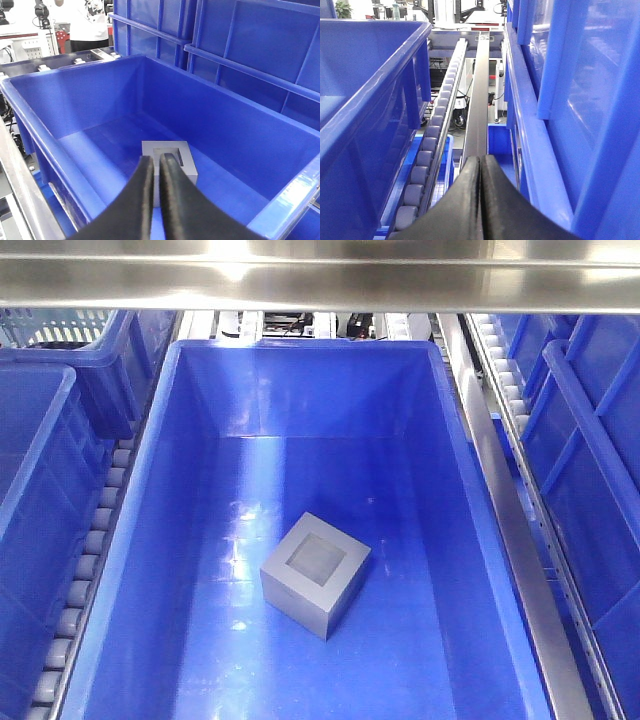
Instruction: Sort gray base to blue bin
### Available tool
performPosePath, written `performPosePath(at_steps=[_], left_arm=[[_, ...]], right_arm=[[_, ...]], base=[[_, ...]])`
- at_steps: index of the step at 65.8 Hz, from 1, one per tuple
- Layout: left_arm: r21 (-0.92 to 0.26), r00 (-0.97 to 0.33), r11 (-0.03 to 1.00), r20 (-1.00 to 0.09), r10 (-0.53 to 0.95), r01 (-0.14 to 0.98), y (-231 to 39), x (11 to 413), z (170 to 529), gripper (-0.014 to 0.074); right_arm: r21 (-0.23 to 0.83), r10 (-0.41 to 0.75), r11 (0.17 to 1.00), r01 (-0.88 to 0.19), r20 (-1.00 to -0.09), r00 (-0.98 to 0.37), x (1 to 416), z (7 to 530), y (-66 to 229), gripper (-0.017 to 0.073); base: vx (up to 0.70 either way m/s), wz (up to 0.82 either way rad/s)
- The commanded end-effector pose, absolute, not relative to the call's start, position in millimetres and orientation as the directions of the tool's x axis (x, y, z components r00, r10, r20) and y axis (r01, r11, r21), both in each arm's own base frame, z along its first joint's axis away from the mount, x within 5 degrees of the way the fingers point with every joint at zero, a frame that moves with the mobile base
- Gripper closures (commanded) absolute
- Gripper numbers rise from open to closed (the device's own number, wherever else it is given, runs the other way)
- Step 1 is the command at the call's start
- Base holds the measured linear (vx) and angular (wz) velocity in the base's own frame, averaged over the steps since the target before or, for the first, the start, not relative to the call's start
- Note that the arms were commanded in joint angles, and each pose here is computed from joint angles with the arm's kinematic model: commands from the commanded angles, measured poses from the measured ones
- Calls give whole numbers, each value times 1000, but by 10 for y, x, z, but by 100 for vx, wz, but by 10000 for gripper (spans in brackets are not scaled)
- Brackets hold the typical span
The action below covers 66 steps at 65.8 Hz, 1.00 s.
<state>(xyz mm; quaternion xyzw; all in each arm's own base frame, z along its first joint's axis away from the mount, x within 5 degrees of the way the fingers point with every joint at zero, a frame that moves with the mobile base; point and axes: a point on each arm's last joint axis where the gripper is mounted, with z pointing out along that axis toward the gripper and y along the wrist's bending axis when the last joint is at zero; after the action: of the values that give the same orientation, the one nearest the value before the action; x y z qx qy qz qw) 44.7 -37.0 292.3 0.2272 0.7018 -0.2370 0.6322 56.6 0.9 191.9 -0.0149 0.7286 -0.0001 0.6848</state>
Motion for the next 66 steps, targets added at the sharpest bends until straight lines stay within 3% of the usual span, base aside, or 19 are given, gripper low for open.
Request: performPosePath(at_steps=[1,45,66], left_arm=[[-54,-39,781,-999,-37,622,-368,446,3062,601],[-54,-54,789,-998,-27,611,-372,464,2993,601],[25,-37,960,-999,37,279,-194,657,2649,599]], right_arm=[[-33,-33,999,-21,-999,9,565,1941,11,568],[-33,-33,999,-21,-999,9,565,1941,11,568],[-33,-33,999,-21,-999,9,565,1941,11,568]], base=[[0,0],[0,0],[0,0]])
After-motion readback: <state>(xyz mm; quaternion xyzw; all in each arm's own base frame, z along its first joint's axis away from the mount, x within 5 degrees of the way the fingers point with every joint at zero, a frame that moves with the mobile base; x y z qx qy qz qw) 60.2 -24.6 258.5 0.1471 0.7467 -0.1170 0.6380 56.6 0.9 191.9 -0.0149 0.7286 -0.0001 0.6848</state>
